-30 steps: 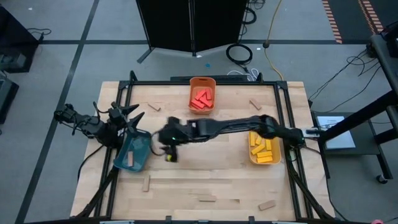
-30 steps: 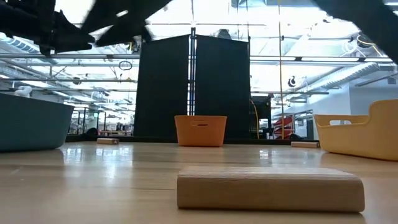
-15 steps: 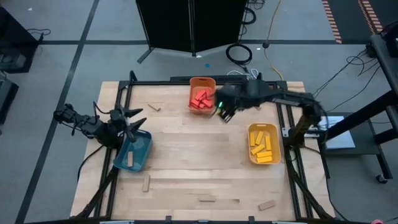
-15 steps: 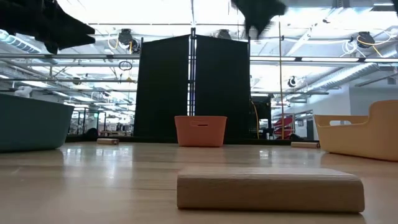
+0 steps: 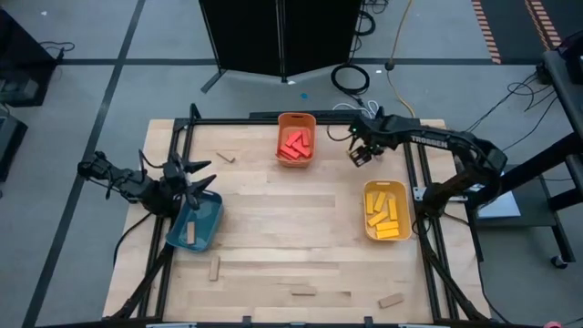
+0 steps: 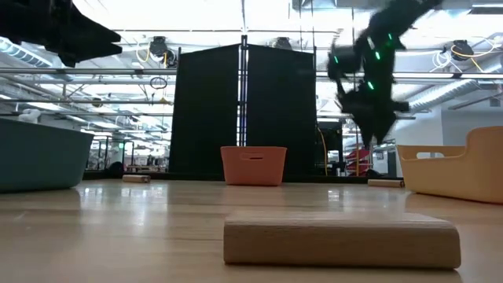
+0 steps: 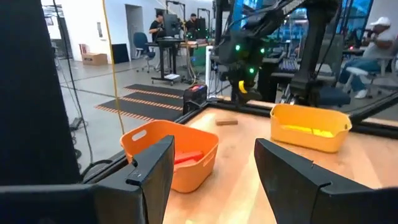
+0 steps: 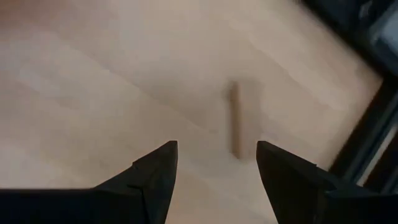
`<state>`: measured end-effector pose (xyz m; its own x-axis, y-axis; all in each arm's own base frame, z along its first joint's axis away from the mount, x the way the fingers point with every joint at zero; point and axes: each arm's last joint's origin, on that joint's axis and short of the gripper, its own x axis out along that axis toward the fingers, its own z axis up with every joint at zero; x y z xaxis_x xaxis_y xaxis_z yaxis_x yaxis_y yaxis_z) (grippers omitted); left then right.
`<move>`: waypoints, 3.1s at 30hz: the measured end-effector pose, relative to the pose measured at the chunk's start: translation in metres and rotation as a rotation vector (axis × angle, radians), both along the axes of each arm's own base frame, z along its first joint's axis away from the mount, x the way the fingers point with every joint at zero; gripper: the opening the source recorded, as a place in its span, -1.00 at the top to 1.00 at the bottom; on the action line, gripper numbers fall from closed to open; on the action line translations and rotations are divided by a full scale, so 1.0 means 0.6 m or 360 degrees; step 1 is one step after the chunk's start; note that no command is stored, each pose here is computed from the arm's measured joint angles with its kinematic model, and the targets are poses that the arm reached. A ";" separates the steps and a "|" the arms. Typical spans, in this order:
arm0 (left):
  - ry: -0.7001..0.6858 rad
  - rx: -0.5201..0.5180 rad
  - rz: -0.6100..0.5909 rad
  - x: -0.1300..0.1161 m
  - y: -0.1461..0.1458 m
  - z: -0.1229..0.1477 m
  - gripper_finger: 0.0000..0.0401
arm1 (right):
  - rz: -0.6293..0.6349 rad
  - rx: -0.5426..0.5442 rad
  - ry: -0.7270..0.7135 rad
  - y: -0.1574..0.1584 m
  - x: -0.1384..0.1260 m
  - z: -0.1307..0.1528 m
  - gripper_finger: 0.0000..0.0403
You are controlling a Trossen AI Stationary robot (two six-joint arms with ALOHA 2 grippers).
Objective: Sort blocks
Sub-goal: Put the top right brown block into the blue bin
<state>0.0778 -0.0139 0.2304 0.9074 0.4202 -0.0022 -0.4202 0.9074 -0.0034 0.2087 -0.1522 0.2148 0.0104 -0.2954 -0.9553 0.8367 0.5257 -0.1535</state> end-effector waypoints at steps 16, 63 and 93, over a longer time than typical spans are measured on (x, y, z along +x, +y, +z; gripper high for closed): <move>-0.0132 0.0084 0.0223 0.006 0.014 0.024 -0.09 | -0.0023 0.0059 -0.0002 -0.068 -0.062 -0.067 -0.05; -0.0074 0.0147 0.0317 0.004 0.024 0.031 -0.09 | 0.0592 0.0015 -0.0804 0.019 0.114 0.085 0.54; 0.0121 0.0143 0.0874 -0.009 0.067 0.026 -0.09 | 0.1463 -0.0355 -0.1876 0.255 0.522 0.013 0.54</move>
<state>0.0725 0.0265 0.2463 0.5538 0.8326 -0.0014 -0.8272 0.5504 0.1127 0.5220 0.0008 0.2226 0.9726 0.1063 -0.2069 -0.0629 0.9765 0.2060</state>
